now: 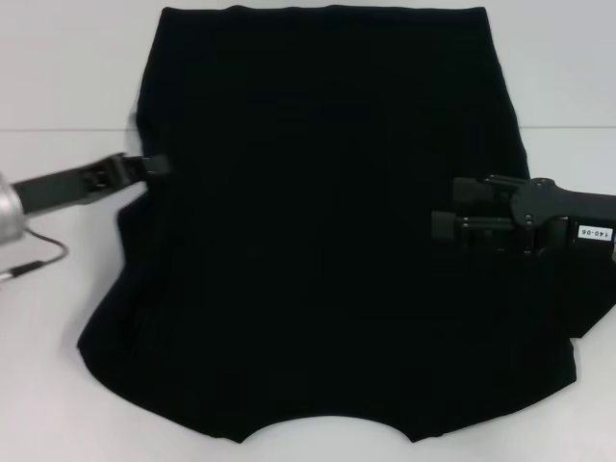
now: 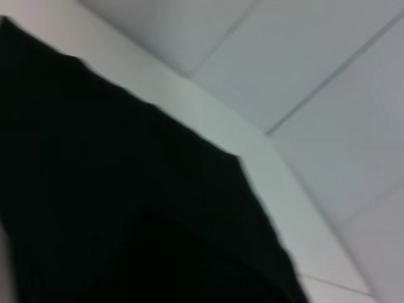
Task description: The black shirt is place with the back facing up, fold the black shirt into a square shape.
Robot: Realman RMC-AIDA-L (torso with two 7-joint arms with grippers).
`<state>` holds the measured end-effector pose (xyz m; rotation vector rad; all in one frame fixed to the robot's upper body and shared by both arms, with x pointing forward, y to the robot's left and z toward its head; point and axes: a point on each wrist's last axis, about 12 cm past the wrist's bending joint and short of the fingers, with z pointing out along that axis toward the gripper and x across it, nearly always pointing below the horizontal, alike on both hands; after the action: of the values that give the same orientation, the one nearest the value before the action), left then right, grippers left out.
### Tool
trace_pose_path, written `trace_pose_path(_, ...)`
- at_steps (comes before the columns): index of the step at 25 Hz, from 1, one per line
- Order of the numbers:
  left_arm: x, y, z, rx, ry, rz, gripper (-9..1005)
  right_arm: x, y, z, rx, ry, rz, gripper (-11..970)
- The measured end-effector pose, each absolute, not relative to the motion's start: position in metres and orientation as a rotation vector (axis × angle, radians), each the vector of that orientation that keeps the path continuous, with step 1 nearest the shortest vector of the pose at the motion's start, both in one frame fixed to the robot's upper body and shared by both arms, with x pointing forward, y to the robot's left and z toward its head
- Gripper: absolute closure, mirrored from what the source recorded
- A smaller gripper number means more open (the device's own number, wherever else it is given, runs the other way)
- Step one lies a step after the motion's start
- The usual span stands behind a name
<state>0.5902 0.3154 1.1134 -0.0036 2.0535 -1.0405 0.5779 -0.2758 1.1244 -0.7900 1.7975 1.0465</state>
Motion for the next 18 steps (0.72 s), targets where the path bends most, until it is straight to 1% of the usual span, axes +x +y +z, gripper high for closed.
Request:
trace_pose_path(3, 0.588, 0.303, 1.109, 0.040, 1.998, -1.071, 972, 0.578, -0.276, 1.124, -0.788, 1.799, 1.045, 48)
trace_pose_path(4, 0.585, 0.294, 1.104, 0.092, 1.956, -1.085, 942, 0.578, -0.276, 1.124, -0.787, 1.800, 1.045, 48)
trace_pose_path(6, 0.585, 0.292, 1.104, 0.127, 1.936, -1.084, 875, 0.578, -0.277, 1.124, -0.785, 1.802, 1.046, 48)
trace_pose_path(8, 0.583, 0.289, 1.106, 0.192, 1.910, -1.079, 804, 0.578, -0.278, 1.125, -0.780, 1.806, 1.044, 48)
trace_pose_path(11, 0.577, 0.282, 1.112, 0.370, 1.836, -1.094, 697, 0.579, -0.282, 1.126, -0.752, 1.815, 1.041, 48)
trace_pose_path(18, 0.564, 0.268, 1.117, 0.613, 1.669, -1.126, 461, 0.585, -0.300, 1.131, -0.603, 1.902, 1.052, 49)
